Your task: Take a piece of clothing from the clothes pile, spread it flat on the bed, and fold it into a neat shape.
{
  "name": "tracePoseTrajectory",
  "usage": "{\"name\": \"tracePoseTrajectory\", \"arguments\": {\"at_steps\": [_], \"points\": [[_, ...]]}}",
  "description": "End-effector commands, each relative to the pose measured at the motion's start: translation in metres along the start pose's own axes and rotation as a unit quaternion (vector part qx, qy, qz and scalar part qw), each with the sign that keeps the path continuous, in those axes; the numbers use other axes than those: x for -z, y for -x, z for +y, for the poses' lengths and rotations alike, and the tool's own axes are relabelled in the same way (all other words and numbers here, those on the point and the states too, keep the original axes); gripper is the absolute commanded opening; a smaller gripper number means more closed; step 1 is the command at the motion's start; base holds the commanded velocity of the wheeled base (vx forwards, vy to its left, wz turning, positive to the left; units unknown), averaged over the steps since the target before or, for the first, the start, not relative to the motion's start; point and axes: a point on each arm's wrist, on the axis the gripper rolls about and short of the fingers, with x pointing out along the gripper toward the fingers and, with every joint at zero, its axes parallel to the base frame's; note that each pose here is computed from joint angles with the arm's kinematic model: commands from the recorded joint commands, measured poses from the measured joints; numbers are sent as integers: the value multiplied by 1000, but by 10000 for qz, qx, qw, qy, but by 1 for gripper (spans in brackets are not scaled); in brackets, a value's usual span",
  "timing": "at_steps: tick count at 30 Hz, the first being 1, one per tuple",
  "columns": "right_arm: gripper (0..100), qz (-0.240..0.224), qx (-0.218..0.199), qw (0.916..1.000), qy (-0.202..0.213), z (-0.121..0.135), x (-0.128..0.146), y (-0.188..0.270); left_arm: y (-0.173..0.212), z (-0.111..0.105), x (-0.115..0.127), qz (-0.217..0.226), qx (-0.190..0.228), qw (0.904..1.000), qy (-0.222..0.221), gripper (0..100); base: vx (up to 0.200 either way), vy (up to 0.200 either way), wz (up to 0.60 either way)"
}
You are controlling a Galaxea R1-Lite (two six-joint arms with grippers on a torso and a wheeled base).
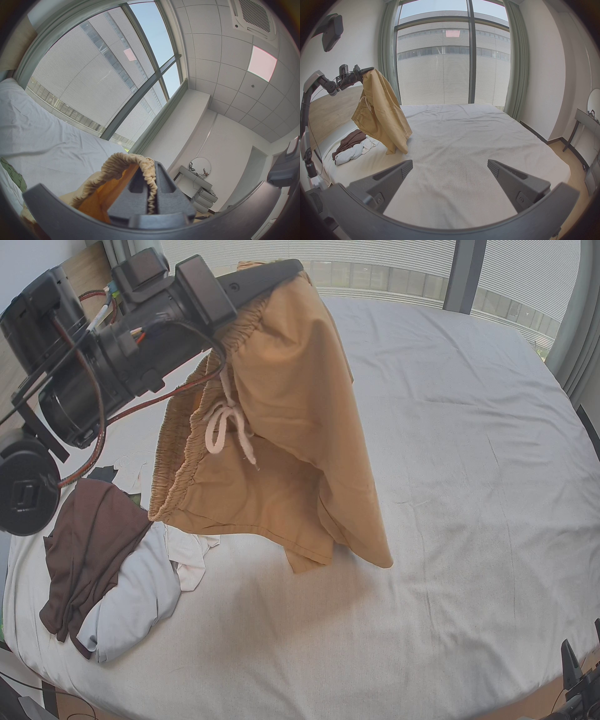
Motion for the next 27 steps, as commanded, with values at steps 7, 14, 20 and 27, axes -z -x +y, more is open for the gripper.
{"name": "tracePoseTrajectory", "arguments": {"at_steps": [7, 14, 20, 27], "points": [[100, 26, -4, 10000, -1, 0, 5, 0, -4, -9, -5, -65, 159, 9999, 2, 0, 0, 0, 0], [100, 34, -4, 10000, 15, 0, 5, 0, 2, 1, 18, 257, -19, 9996, 150, 0, 0, 0, 0], [100, 26, -4, 10000, 22, 0, 5, 0, 1, 5, 23, 311, -70, 9993, 172, 0, 0, 0, 0], [100, 11, -12, 10000, 37, 0, 5, 0, 4, 9, 17, 187, -84, 9998, 58, 0, 0, 0, 0]]}}
